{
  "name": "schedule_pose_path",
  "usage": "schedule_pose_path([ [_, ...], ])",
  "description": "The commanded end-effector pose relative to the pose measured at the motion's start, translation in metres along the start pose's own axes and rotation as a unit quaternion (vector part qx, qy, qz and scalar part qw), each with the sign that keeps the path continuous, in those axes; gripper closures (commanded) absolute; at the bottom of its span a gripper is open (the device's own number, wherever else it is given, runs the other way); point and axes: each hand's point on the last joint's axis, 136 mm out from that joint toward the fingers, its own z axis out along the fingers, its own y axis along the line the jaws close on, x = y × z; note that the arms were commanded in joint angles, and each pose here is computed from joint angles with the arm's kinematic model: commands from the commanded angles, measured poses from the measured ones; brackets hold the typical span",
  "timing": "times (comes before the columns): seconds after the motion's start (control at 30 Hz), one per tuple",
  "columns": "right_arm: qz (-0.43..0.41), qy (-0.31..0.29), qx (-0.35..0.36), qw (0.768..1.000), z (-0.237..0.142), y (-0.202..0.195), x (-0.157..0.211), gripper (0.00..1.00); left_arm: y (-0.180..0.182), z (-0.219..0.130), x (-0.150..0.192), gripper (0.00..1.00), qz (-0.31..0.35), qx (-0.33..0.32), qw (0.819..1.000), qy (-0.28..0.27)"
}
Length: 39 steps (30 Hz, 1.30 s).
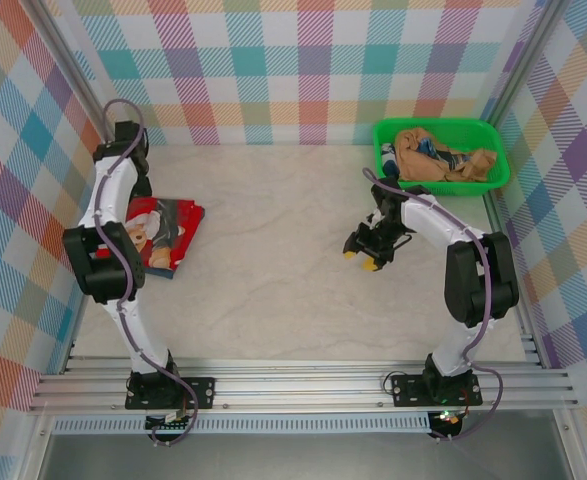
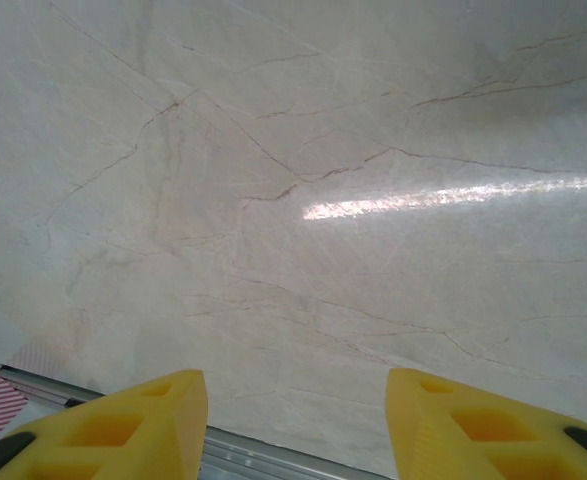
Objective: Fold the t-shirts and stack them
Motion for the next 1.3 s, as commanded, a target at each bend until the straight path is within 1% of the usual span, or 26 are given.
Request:
schedule_pose_path([
  [0.0, -0.002, 0.0, -0.02, 1.0, -0.001, 0.011, -0.001, 0.5, -0.018, 0.007, 0.046, 0.37, -0.053, 0.08, 0.991, 0.089],
  [0.07, -0.001, -0.003, -0.025, 1.0, -0.001, 0.014, -0.002, 0.5, -0.022, 0.024, 0.063, 0.44, -0.075, 0.102, 0.984, 0.127],
  [0.13, -0.001, -0.005, -0.029, 1.0, -0.002, 0.016, -0.002, 0.5, -0.026, 0.048, 0.084, 0.53, -0.099, 0.127, 0.97, 0.18],
  [0.17, 0.0, -0.007, -0.029, 1.0, -0.002, 0.015, -0.002, 0.5, -0.032, 0.054, 0.093, 0.54, -0.102, 0.139, 0.965, 0.2],
  [0.23, 0.003, -0.007, -0.031, 0.999, -0.002, 0.015, -0.001, 0.5, -0.035, 0.067, 0.107, 0.53, -0.12, 0.16, 0.952, 0.232],
  [0.37, 0.007, -0.009, -0.032, 0.999, 0.001, 0.012, 0.001, 0.5, -0.056, 0.069, 0.125, 0.5, -0.156, 0.202, 0.933, 0.254],
  [0.53, 0.011, -0.011, -0.038, 0.999, 0.002, 0.015, 0.0, 0.5, -0.076, 0.084, 0.144, 0.48, -0.227, 0.22, 0.908, 0.275],
  [0.6, 0.012, -0.012, -0.038, 0.999, 0.001, 0.014, 0.0, 0.5, -0.078, 0.085, 0.146, 0.48, -0.25, 0.21, 0.902, 0.281],
  [0.67, 0.011, -0.014, -0.037, 0.999, 0.0, 0.014, -0.001, 0.5, -0.067, 0.082, 0.148, 0.48, -0.261, 0.177, 0.907, 0.277],
  [0.77, 0.012, -0.022, -0.032, 0.999, -0.003, 0.013, -0.001, 0.5, -0.045, 0.073, 0.151, 0.48, -0.266, 0.141, 0.921, 0.248],
  [0.87, 0.011, -0.028, -0.035, 0.999, -0.005, 0.014, -0.001, 0.5, -0.037, 0.067, 0.147, 0.45, -0.239, 0.146, 0.934, 0.223],
  [0.97, 0.009, -0.029, -0.039, 0.999, -0.006, 0.015, 0.0, 0.49, -0.043, 0.067, 0.134, 0.43, -0.206, 0.172, 0.94, 0.211],
  [1.07, 0.01, -0.027, -0.04, 0.999, -0.006, 0.014, 0.002, 0.5, -0.043, 0.072, 0.122, 0.42, -0.176, 0.17, 0.949, 0.2],
  [1.17, 0.009, -0.025, -0.039, 0.999, -0.007, 0.013, 0.005, 0.5, -0.049, 0.083, 0.115, 0.42, -0.158, 0.173, 0.951, 0.201],
  [1.27, 0.007, -0.025, -0.033, 0.999, -0.01, 0.01, 0.009, 0.5, -0.055, 0.093, 0.106, 0.42, -0.164, 0.177, 0.948, 0.205],
])
